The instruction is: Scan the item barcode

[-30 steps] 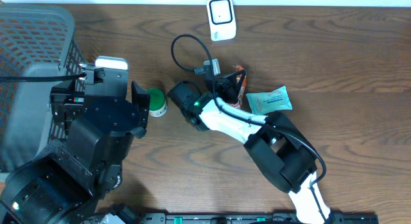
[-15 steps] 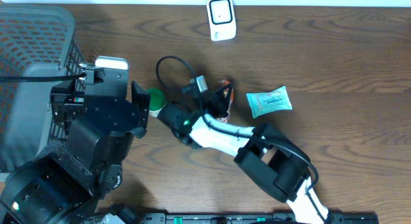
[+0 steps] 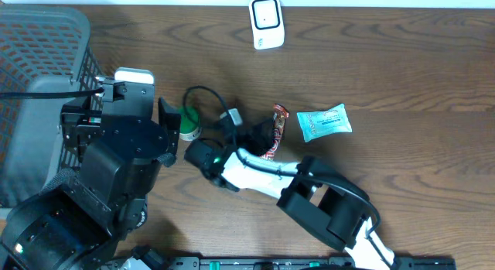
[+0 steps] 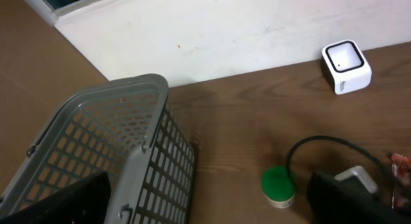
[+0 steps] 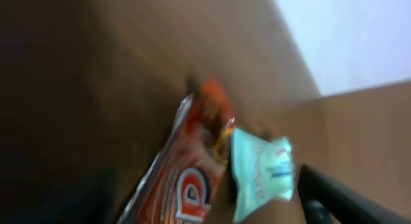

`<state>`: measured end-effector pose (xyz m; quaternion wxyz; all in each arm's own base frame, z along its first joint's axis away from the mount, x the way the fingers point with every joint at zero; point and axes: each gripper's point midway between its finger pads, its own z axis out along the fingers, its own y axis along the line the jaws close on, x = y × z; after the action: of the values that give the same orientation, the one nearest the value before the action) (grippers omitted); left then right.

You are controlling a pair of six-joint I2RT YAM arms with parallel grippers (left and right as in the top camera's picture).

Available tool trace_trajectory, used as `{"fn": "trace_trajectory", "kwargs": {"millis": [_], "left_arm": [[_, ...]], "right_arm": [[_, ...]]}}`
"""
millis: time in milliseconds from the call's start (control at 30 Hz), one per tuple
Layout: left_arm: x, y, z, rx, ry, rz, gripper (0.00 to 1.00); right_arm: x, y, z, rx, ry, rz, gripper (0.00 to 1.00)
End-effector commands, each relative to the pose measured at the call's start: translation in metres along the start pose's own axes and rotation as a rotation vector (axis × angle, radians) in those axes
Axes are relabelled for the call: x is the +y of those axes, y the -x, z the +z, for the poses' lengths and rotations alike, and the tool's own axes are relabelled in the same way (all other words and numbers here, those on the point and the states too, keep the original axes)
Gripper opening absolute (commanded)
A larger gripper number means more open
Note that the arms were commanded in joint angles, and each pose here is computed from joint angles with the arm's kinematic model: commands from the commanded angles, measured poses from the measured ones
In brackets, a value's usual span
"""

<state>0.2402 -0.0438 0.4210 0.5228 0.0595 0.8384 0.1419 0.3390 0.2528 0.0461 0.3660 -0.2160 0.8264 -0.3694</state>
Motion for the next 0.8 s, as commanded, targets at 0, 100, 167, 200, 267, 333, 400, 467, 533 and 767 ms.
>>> {"fn": "trace_trajectory", "kwargs": {"millis": [0, 100, 167, 200, 267, 333, 400, 467, 533, 767], "left_arm": [[0.005, 0.001, -0.001, -0.004, 0.022, 0.001, 0.98], [0.005, 0.001, -0.001, -0.004, 0.022, 0.001, 0.98], [0.005, 0.001, -0.001, -0.004, 0.022, 0.001, 0.98], [0.005, 0.001, -0.001, -0.004, 0.022, 0.001, 0.98], [0.005, 0.001, -0.001, -0.004, 0.022, 0.001, 0.98], [0.005, 0.001, -0.001, -0.004, 0.022, 0.001, 0.98], [0.005, 0.001, -0.001, -0.004, 0.022, 0.001, 0.98], [0.005, 0.001, -0.001, -0.004, 0.022, 0.001, 0.98], [0.005, 0.001, -0.001, -0.004, 0.022, 0.001, 0.98], [0.005, 0.001, -0.001, -0.004, 0.022, 0.001, 0.98]], "right_arm": [[0.006, -0.012, -0.008, 0.142, 0.231, 0.071, 0.99], [-0.002, -0.016, -0.021, 0.222, 0.342, 0.16, 0.99], [-0.002, -0.014, -0.03, 0.271, 0.448, 0.225, 0.99], [0.002, -0.012, -0.036, 0.304, 0.53, 0.261, 0.99], [0.007, -0.01, -0.043, 0.374, 0.664, 0.343, 0.99], [0.006, -0.011, -0.039, 0.445, 0.707, 0.435, 0.99], [0.0, -0.016, -0.025, 0.511, 0.685, 0.517, 0.92], [-0.003, -0.025, -0.009, 0.589, 0.667, 0.597, 0.83], [-0.002, -0.029, 0.0, 0.637, 0.685, 0.625, 0.79], [0.001, -0.031, 0.005, 0.715, 0.766, 0.679, 0.74]]}}
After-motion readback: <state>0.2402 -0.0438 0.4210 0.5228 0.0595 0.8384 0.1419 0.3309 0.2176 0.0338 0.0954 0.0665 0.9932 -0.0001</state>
